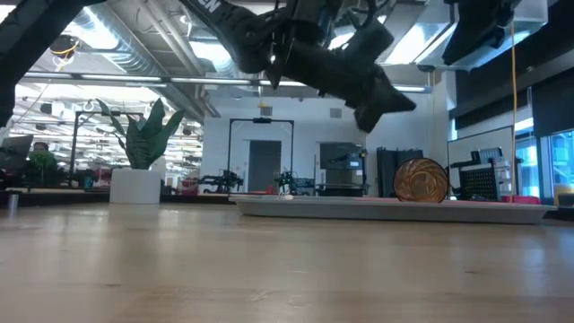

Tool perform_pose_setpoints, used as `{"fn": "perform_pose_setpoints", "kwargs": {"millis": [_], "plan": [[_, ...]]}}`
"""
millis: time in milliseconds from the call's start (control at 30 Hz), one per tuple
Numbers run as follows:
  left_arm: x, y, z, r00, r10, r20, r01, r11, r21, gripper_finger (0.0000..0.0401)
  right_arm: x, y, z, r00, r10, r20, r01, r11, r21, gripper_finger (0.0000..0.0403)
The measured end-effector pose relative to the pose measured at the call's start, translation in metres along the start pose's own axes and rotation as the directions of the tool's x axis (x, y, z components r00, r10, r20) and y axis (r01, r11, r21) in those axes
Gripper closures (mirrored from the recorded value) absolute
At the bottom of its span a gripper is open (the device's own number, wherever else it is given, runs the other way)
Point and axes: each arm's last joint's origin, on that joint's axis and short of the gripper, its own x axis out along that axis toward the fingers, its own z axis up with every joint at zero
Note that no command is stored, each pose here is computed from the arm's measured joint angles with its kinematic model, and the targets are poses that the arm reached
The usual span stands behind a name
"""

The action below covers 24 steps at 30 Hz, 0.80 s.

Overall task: Pick and place plate/cup/fork/spoon on tray
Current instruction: Adjust the orange glass on the gray serving tray

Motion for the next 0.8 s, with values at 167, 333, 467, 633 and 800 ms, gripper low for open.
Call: {"fn": "perform_pose_setpoints", "kwargs": {"millis": [167, 333, 467, 633, 800], "plan": [[0.0, 0.001, 0.001, 1.0, -0.011, 0.004, 0.012, 0.998, -0.055, 0.038, 0.0, 0.002, -0.001, 0.997, 0.068, -0.03, -0.067, 0.997, 0.026, 0.0312], [0.001, 0.004, -0.006, 0.999, -0.027, -0.036, 0.025, 0.998, -0.06, 0.0365, 0.0, 0.002, -0.001, 0.996, 0.081, -0.037, -0.08, 0.996, 0.028, 0.0312], [0.002, 0.009, -0.013, 0.998, -0.03, -0.058, 0.023, 0.992, -0.122, 0.0356, 0.0, 0.002, -0.001, 0.996, 0.081, -0.037, -0.08, 0.996, 0.028, 0.0312], [0.008, 0.008, -0.028, 0.995, -0.033, -0.093, 0.02, 0.991, -0.135, 0.0352, 0.0, 0.002, -0.001, 0.996, 0.082, -0.036, -0.08, 0.996, 0.036, 0.0312], [0.02, -0.006, -0.049, 0.992, 0.009, -0.125, -0.018, 0.998, -0.065, 0.0351, 0.0, 0.003, 0.0, 0.996, 0.084, -0.029, -0.082, 0.995, 0.054, 0.0312]]}}
